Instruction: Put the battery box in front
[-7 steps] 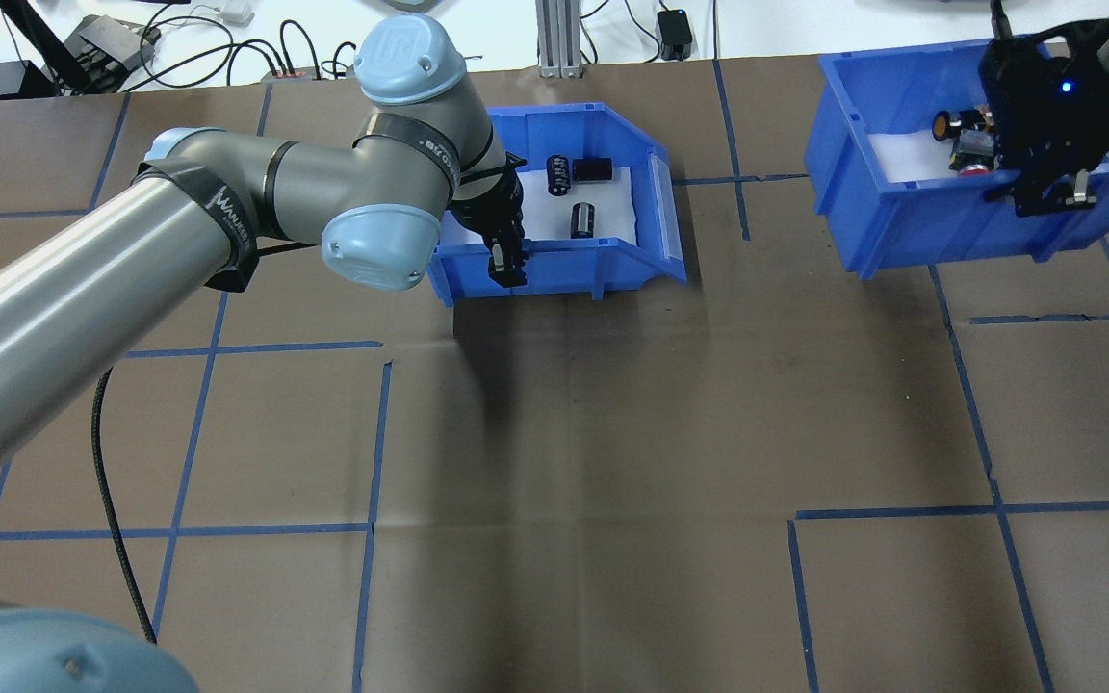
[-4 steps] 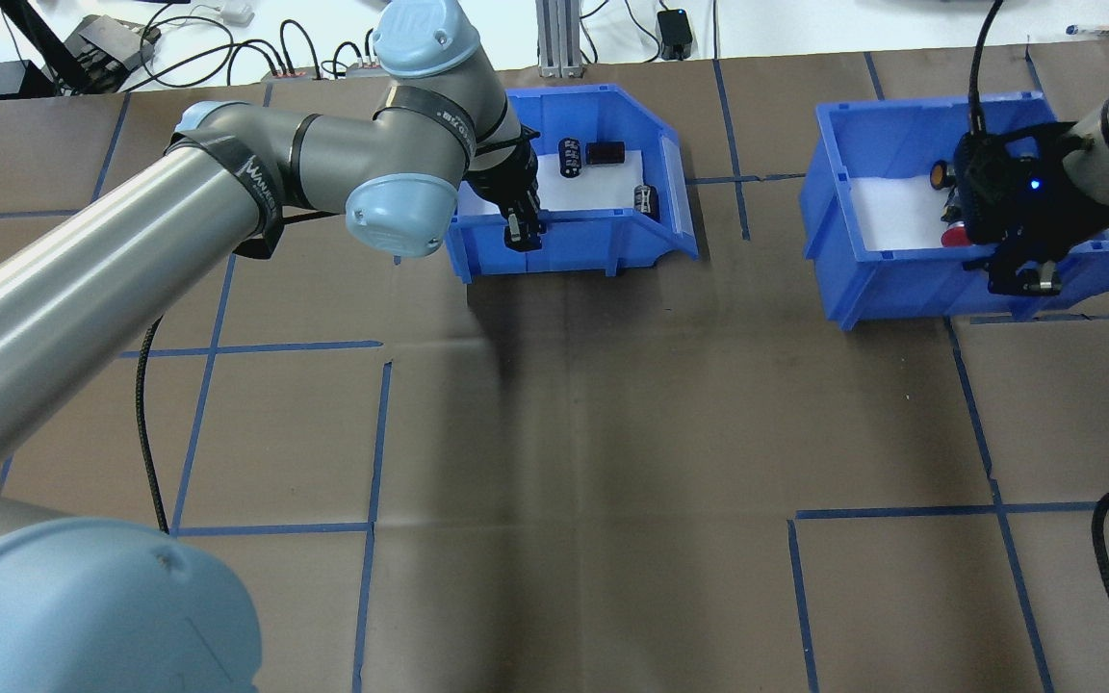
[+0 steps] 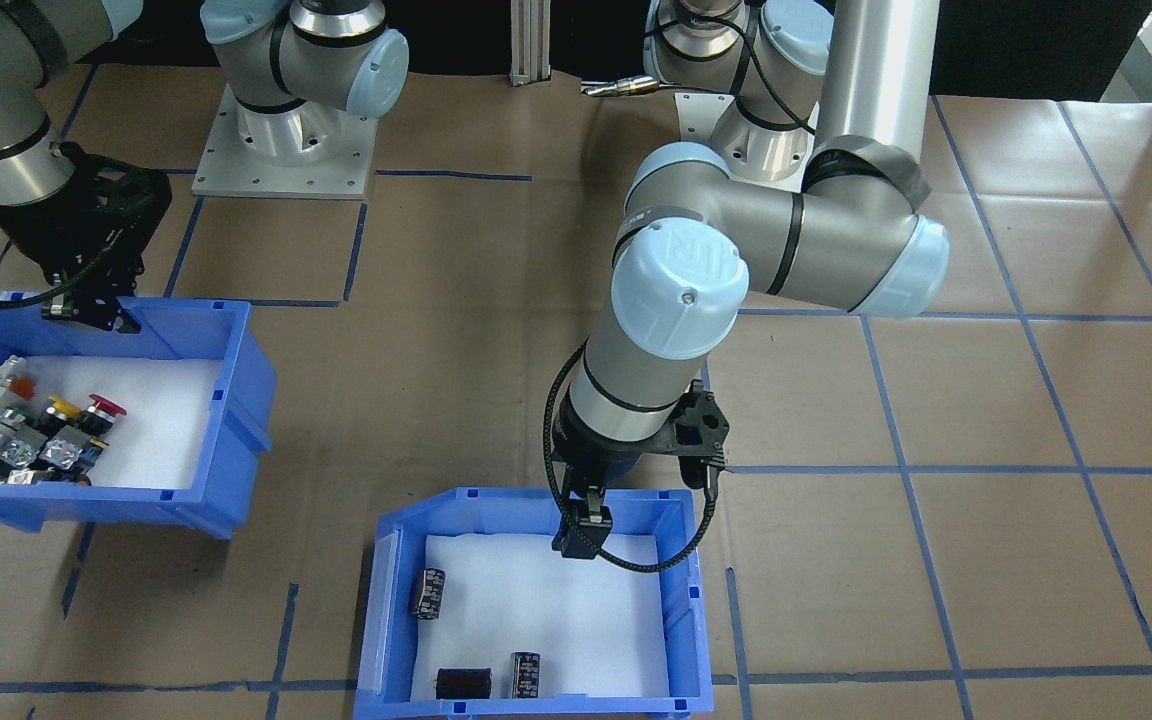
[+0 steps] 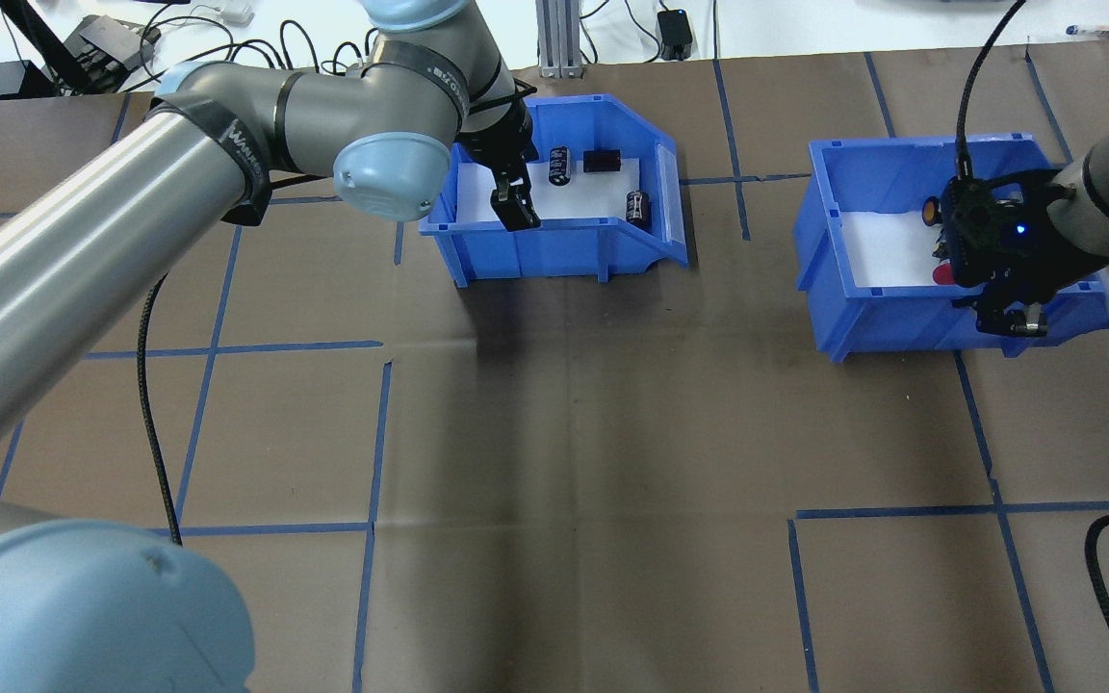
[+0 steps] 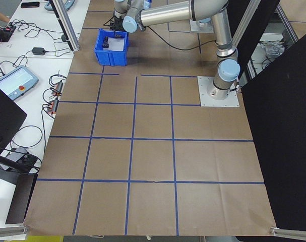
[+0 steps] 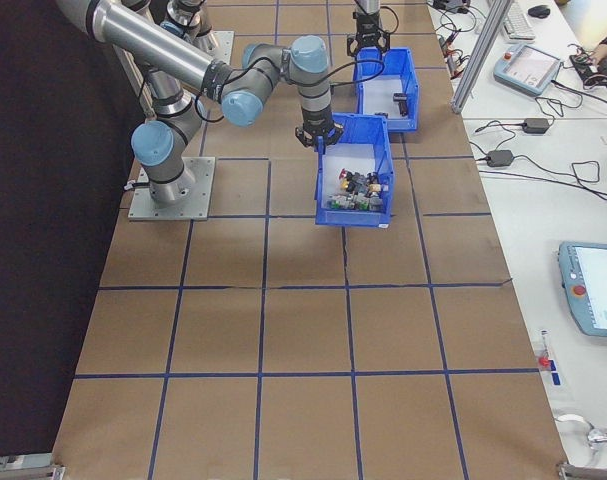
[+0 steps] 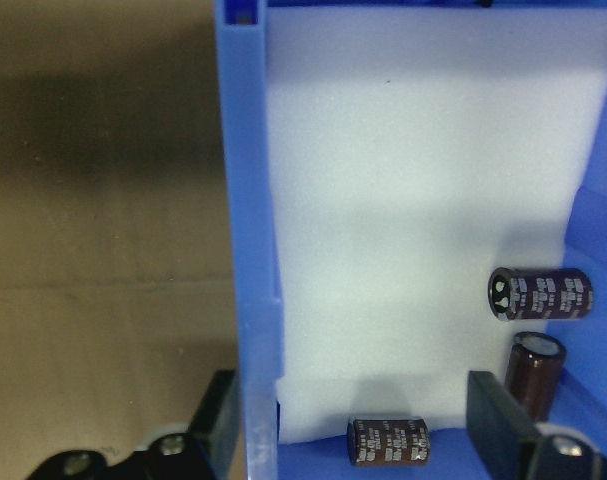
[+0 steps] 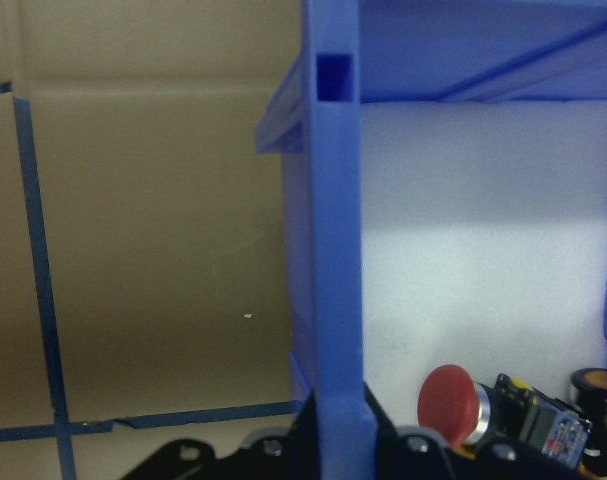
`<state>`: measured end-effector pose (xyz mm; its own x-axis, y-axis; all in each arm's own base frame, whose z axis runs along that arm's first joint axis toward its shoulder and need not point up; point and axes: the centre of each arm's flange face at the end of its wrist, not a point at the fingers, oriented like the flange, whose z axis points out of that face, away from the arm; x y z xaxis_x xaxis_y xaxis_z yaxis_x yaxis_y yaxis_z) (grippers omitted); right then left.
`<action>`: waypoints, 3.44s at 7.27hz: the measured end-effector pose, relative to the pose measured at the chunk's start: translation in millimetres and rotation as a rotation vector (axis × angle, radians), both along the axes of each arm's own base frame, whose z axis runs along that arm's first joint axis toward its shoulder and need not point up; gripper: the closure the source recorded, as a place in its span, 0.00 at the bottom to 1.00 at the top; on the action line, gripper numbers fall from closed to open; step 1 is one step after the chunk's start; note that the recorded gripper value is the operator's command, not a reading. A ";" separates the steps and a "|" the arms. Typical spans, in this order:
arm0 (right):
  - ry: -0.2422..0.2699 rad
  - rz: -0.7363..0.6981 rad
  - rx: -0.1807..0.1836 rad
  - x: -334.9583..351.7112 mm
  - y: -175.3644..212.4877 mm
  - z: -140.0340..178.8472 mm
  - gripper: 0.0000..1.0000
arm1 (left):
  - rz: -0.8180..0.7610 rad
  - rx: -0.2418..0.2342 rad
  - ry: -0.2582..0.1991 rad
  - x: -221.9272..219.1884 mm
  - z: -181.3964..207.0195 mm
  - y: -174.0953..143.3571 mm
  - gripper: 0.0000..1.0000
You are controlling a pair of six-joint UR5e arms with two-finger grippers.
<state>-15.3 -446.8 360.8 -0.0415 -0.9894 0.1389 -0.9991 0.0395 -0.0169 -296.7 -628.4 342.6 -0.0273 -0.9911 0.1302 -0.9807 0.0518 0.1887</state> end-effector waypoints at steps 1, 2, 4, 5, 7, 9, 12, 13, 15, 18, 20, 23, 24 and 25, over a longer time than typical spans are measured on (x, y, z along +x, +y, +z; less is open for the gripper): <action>0.001 -0.006 0.003 8.1 20.1 -4.8 1.00 | -0.065 0.016 -0.027 20.4 28.9 10.6 0.03; -0.003 -0.022 0.000 18.7 41.2 -9.0 1.00 | -0.152 0.033 -0.064 48.9 54.8 21.7 0.02; -0.016 -0.023 -0.005 60.5 68.1 -12.7 1.00 | -0.499 0.061 -0.187 90.4 99.2 58.5 0.01; -0.021 -0.008 -0.002 91.6 76.3 -13.7 1.00 | -0.723 0.056 -0.255 102.3 119.7 78.5 0.01; -0.036 0.003 0.007 151.1 95.3 -15.9 1.00 | -1.181 -0.006 -0.314 110.6 151.7 109.0 0.00; -0.051 0.013 0.018 197.0 116.2 -18.1 1.00 | -1.500 -0.060 -0.294 110.4 158.8 137.6 0.00; -0.048 0.015 0.010 256.4 136.0 -32.3 1.00 | -1.646 -0.091 -0.270 121.1 154.6 169.2 0.00; -0.034 0.009 -0.010 278.3 140.1 -41.7 1.00 | -1.653 -0.088 -0.275 125.5 156.1 173.8 0.00; -0.021 0.018 -0.049 320.2 151.7 -61.7 1.00 | -1.650 -0.086 -0.275 129.0 155.0 183.0 0.00; -0.030 0.045 -0.081 346.4 159.6 -76.3 1.00 | -1.652 -0.078 -0.273 130.6 147.2 186.4 0.00; -0.005 0.046 -0.097 345.3 157.6 -78.8 0.98 | -1.655 -0.049 -0.296 134.7 148.7 189.8 0.00; 0.013 0.028 -0.102 342.6 155.5 -80.3 0.00 | -1.658 -0.024 -0.319 137.9 149.4 191.1 0.00; 0.008 0.009 -0.098 340.8 154.0 -80.2 0.00 | -1.658 -0.024 -0.319 138.1 149.6 191.3 0.00; 0.006 -0.010 -0.101 338.3 151.6 -78.2 0.00 | -1.658 -0.023 -0.320 138.1 149.8 191.8 0.00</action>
<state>323.1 -295.2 282.6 -0.0497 -0.9700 0.2378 -0.9988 0.0476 -0.0148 -158.5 -436.6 492.5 -0.9885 0.1326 -0.0729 0.1336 0.9910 -0.0082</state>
